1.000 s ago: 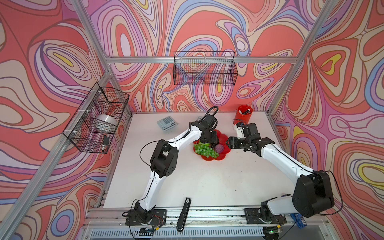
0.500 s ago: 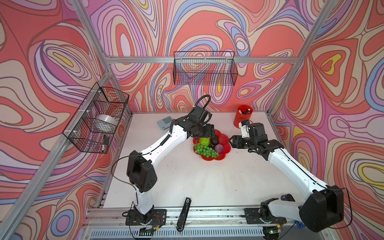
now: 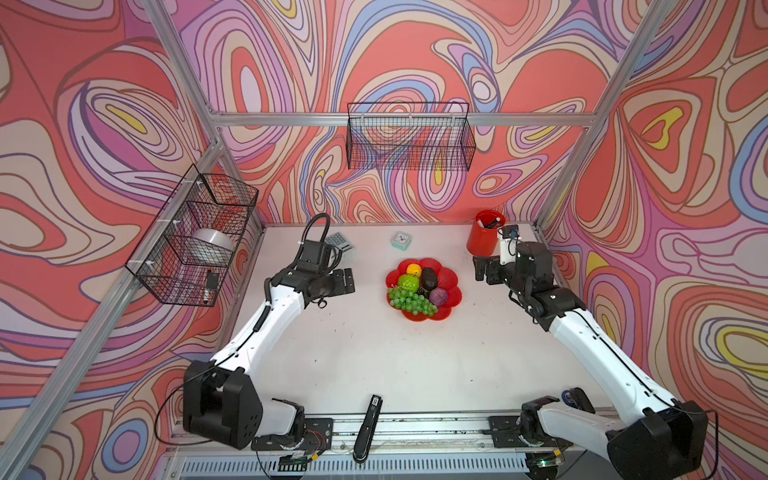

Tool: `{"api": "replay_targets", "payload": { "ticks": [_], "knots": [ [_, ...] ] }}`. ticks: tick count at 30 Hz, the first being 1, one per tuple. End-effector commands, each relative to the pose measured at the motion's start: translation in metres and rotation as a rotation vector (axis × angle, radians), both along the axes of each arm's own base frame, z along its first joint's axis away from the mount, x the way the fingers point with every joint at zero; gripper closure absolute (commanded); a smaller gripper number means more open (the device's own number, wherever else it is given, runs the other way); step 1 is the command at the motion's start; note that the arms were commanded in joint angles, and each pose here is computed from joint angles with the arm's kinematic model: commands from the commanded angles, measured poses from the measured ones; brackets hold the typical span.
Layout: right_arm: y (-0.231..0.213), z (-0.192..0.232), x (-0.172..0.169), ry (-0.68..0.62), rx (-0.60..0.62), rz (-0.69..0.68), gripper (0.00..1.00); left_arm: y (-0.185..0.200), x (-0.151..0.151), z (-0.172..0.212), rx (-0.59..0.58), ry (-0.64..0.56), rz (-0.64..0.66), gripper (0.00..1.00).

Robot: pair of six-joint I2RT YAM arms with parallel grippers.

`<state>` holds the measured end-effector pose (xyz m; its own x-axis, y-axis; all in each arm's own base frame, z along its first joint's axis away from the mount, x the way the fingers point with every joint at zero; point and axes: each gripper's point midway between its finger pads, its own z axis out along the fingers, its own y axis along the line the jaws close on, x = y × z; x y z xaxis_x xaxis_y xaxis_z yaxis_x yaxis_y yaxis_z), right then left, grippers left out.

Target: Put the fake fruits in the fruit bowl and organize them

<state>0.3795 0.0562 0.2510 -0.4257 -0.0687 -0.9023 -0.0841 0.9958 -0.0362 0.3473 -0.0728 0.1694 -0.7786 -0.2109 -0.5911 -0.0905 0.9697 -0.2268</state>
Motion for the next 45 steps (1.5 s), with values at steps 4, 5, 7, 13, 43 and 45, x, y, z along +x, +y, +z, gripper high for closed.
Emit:
{"api": "replay_targets", "payload": {
  "ticks": [4, 5, 7, 13, 43, 45],
  "knots": [
    [-0.058, -0.015, 0.012, -0.180, 0.017, -0.144, 0.02, 0.063, 0.015, 0.007, 0.238, -0.406, 0.106, 0.00],
    [-0.065, -0.025, 0.013, -0.173, 0.062, -0.150, 0.02, 0.068, 0.015, -0.001, 0.266, -0.434, 0.110, 0.00],
    [-0.076, -0.050, 0.019, -0.159, 0.125, -0.167, 0.01, 0.081, 0.016, -0.024, 0.328, -0.441, 0.136, 0.00],
    [-0.078, -0.104, 0.034, -0.129, 0.140, -0.164, 0.02, 0.085, 0.035, -0.059, 0.369, -0.470, 0.128, 0.00],
    [-0.067, -0.157, 0.047, -0.157, 0.126, -0.095, 0.02, 0.090, 0.045, -0.080, 0.319, -0.529, 0.094, 0.00],
    [-0.066, -0.157, 0.047, -0.156, 0.126, -0.094, 0.02, 0.089, 0.045, -0.079, 0.319, -0.533, 0.093, 0.00]
  ]
}}
